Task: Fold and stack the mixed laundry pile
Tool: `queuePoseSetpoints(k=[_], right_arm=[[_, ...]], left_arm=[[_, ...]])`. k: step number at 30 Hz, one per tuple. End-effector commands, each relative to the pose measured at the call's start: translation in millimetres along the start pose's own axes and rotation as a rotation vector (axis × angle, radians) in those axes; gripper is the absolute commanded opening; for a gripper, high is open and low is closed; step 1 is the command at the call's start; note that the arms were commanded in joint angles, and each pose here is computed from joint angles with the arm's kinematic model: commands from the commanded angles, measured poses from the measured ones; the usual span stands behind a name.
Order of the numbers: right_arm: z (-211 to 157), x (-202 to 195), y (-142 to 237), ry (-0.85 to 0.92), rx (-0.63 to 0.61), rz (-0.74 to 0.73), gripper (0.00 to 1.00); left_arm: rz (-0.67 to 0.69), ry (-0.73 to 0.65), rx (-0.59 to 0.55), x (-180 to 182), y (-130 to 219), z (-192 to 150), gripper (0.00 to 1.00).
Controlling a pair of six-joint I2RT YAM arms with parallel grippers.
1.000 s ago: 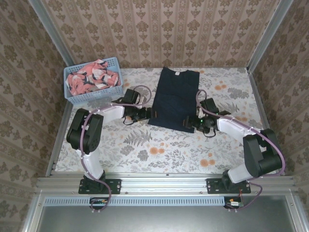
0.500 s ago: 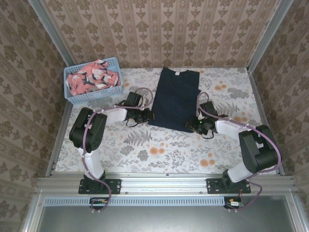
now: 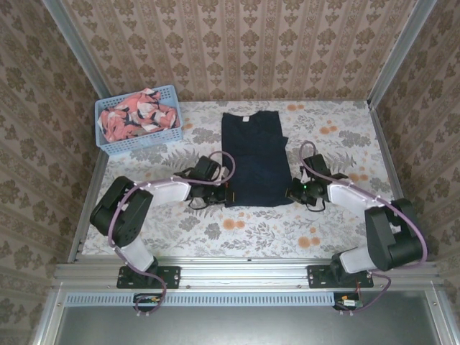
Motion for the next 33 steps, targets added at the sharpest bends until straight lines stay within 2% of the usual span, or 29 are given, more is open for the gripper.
queuePoseSetpoints(k=[1, 4, 5, 6, 8, 9, 10, 11, 13, 14, 15, 19, 23, 24, 25, 29, 33], right_arm=[[-32.5, -18.6, 9.0, -0.016, 0.100, -0.043, 0.11], [-45.6, -28.8, 15.3, -0.023, 0.103, -0.064, 0.14], [-47.5, -30.2, 18.0, -0.023, 0.099, -0.064, 0.23], [-48.0, -29.4, 21.5, -0.016, 0.091, -0.064, 0.42], [-46.6, -27.6, 30.5, -0.006, 0.065, -0.073, 0.61], [-44.9, -26.0, 36.5, 0.000, 0.046, -0.078, 0.88], [-43.9, -24.5, 40.8, 0.003, 0.035, -0.079, 1.00], [-43.2, -22.6, 45.1, 0.001, 0.025, -0.075, 1.00], [-44.3, -19.3, 49.3, -0.018, 0.027, -0.050, 1.00], [-45.9, -17.7, 49.3, -0.036, 0.034, -0.028, 1.00], [-48.7, -15.8, 47.9, -0.052, 0.048, 0.003, 1.00], [-60.2, -9.7, 38.0, -0.079, 0.082, 0.053, 0.97], [-64.8, -7.5, 22.8, -0.132, 0.116, 0.091, 0.55], [-65.8, -9.5, 19.7, -0.149, 0.120, 0.085, 0.46], [-65.6, -10.3, 16.8, -0.168, 0.118, 0.089, 0.41], [-65.9, -13.5, 12.4, -0.239, 0.104, 0.081, 0.40], [-62.0, -17.3, 16.2, -0.251, 0.062, 0.024, 0.47]], left_arm=[[0.059, 0.045, 0.046, -0.3, 4.1, -25.5, 0.00], [0.104, 0.038, 0.073, -0.4, 8.8, -43.1, 0.00], [0.128, 0.034, 0.083, 0.7, 11.0, -48.3, 0.00], [0.151, 0.032, 0.089, 2.4, 14.0, -51.8, 0.05], [0.196, 0.031, 0.079, 5.0, 22.7, -54.5, 0.21], [0.213, 0.026, 0.062, 4.0, 28.6, -53.6, 0.28], [0.221, 0.025, 0.046, 2.8, 33.4, -52.7, 0.41], [0.228, 0.026, 0.025, 0.2, 39.3, -51.4, 0.58], [0.221, 0.041, -0.005, -4.3, 47.8, -50.4, 0.75], [0.214, 0.059, -0.018, -5.6, 50.9, -51.1, 0.95], [0.203, 0.077, -0.026, -6.0, 52.8, -52.4, 1.00], [0.126, 0.162, -0.024, -5.7, 46.6, -60.4, 0.98], [0.050, 0.224, -0.010, -7.9, 31.8, -66.6, 0.81], [0.051, 0.230, -0.007, -7.7, 29.7, -67.3, 0.78], [0.047, 0.233, -0.006, -8.2, 27.8, -67.7, 0.74], [0.032, 0.268, -0.012, -7.0, 24.0, -70.0, 0.68], [0.049, 0.264, -0.011, -5.0, 25.1, -70.9, 0.68]])
Point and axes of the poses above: each hand's point on the last joint's axis, 136 mm out from that joint toward the fingers, its own y axis back along the fingers, its own x axis along the line the jaws close on, z = x × y, the point moved 8 cm from there along y, back along the fingers, and after that the axes turned 4 degrees about -y, right-handed, at the moved point
